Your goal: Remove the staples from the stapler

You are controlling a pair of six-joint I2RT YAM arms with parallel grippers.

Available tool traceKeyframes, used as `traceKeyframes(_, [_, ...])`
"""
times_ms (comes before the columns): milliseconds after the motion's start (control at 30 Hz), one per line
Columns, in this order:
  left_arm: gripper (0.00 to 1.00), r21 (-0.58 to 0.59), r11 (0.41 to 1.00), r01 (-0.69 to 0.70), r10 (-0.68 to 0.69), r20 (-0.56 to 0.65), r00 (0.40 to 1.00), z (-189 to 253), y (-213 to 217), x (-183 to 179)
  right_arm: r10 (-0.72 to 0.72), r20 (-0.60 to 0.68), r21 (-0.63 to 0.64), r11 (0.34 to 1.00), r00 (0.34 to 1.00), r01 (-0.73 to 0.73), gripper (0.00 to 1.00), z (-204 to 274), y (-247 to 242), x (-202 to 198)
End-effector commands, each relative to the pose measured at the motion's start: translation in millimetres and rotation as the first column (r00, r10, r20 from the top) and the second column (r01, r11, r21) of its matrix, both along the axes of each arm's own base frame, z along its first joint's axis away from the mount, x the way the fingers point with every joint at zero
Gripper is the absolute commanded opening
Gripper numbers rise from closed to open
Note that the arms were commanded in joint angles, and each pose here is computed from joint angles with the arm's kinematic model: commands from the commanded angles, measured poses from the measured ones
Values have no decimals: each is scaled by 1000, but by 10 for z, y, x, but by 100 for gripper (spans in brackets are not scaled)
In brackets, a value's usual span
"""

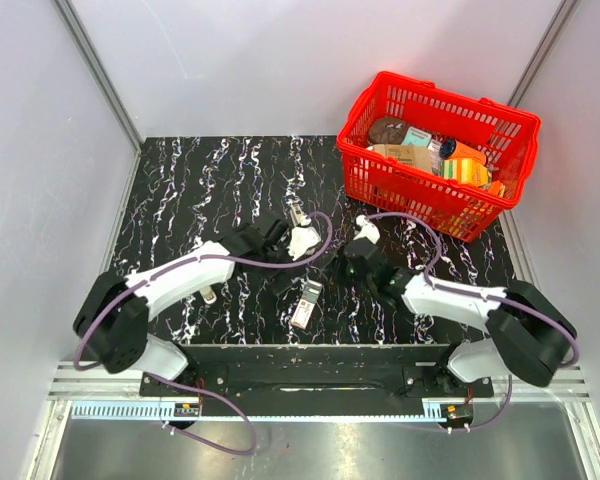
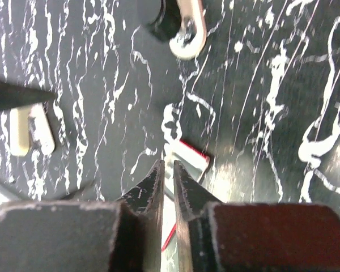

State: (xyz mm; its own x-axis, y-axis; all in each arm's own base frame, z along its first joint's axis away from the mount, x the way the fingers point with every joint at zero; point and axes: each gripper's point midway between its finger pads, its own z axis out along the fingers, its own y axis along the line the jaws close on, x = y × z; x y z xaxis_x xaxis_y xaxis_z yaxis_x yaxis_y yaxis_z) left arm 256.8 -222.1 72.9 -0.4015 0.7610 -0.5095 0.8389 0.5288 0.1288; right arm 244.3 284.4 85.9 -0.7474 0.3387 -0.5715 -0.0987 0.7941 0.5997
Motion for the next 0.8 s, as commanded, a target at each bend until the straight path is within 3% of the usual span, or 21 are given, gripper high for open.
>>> traceKeyframes(0, [99,-62,980,187,-191,-53,980,200,-100,-368,22,54,-101,995,998,-17,17,-21,-2,338])
traceKeyframes(167, [99,-25,945,327,-327,-114,938,-41,-137,-819,58,9,-51,997,998,-57,17,-193,95,539])
traceKeyframes(333, [99,21,924,381,-377,-116,919,-203,-130,-959,87,-32,-9,996,996,-88,14,-290,173,552])
traceKeyframes(767, [99,75,940,334,-337,33,941,-435,-337,-720,144,-122,48,989,982,-139,5,-454,304,461])
